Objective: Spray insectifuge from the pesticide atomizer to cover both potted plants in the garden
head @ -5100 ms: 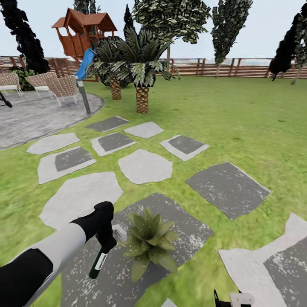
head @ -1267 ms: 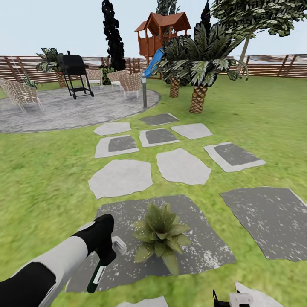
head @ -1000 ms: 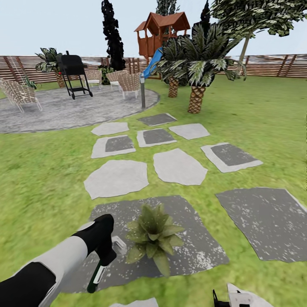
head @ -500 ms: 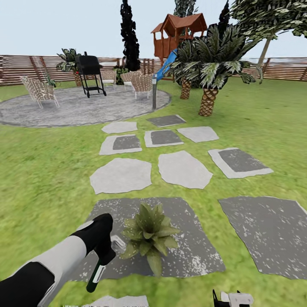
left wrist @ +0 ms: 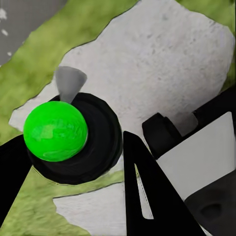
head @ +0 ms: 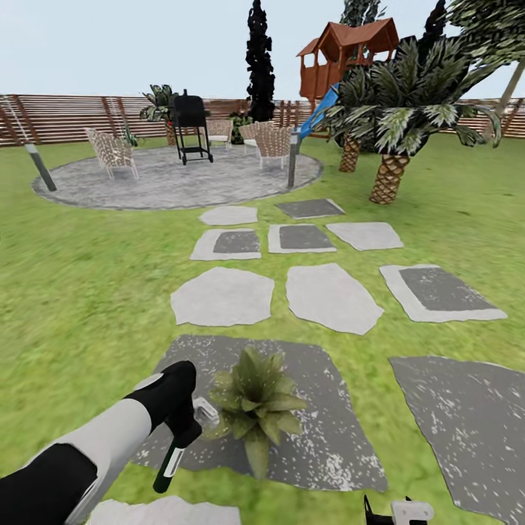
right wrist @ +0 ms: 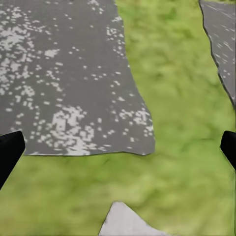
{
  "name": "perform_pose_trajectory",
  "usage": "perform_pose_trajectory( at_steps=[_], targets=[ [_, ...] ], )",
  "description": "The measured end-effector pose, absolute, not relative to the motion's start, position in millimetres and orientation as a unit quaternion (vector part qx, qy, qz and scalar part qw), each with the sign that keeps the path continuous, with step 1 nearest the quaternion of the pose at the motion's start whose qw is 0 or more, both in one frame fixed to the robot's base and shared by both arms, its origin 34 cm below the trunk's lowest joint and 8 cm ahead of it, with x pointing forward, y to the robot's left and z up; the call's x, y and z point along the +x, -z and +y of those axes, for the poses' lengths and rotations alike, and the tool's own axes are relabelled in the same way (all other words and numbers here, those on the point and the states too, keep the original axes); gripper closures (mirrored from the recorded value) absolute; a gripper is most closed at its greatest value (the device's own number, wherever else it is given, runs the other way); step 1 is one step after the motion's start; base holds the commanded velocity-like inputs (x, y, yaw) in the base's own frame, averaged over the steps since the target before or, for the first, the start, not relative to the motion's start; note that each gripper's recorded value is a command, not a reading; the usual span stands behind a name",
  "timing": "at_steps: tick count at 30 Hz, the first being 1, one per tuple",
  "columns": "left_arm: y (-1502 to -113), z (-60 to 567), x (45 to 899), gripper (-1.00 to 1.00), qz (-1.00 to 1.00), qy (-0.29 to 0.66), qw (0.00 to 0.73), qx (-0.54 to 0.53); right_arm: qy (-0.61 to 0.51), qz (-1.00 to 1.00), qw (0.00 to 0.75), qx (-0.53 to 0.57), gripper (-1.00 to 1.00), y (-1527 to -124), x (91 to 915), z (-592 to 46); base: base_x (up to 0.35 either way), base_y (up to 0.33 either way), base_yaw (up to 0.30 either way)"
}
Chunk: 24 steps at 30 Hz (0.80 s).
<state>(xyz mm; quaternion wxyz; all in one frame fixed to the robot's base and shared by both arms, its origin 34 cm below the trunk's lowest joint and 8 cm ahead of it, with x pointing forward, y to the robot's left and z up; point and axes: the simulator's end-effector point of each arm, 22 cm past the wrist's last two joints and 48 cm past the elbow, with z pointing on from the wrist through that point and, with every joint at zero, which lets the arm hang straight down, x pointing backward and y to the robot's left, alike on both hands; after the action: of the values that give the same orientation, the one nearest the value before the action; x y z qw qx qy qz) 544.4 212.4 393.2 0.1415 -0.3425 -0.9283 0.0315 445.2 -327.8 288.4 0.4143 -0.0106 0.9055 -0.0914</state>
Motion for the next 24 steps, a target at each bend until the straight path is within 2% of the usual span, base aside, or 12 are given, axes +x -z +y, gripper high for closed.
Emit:
perform_pose_trajectory(
  at_steps=[5,16,24],
  targets=[
    [-406.8,210.0,566.5,1.0,-0.931,-0.027,0.124,-0.343,0.091,0.906,0.414,-0.011,-1.0,-288.4,445.1,-328.2,0.009,-0.218,0.016],
    [-432.9,205.3,602.8,1.0,-0.935,-0.026,0.096,-0.342,0.093,0.905,0.415,-0.01,-1.0,-288.7,445.7,-328.9,0.0,-0.009,0.006],
    [-432.3,203.3,601.2,1.0,-0.934,-0.027,0.097,-0.342,0.093,0.905,0.415,-0.01,-1.0,-288.7,445.4,-329.0,0.05,-0.225,0.246]
  ],
)
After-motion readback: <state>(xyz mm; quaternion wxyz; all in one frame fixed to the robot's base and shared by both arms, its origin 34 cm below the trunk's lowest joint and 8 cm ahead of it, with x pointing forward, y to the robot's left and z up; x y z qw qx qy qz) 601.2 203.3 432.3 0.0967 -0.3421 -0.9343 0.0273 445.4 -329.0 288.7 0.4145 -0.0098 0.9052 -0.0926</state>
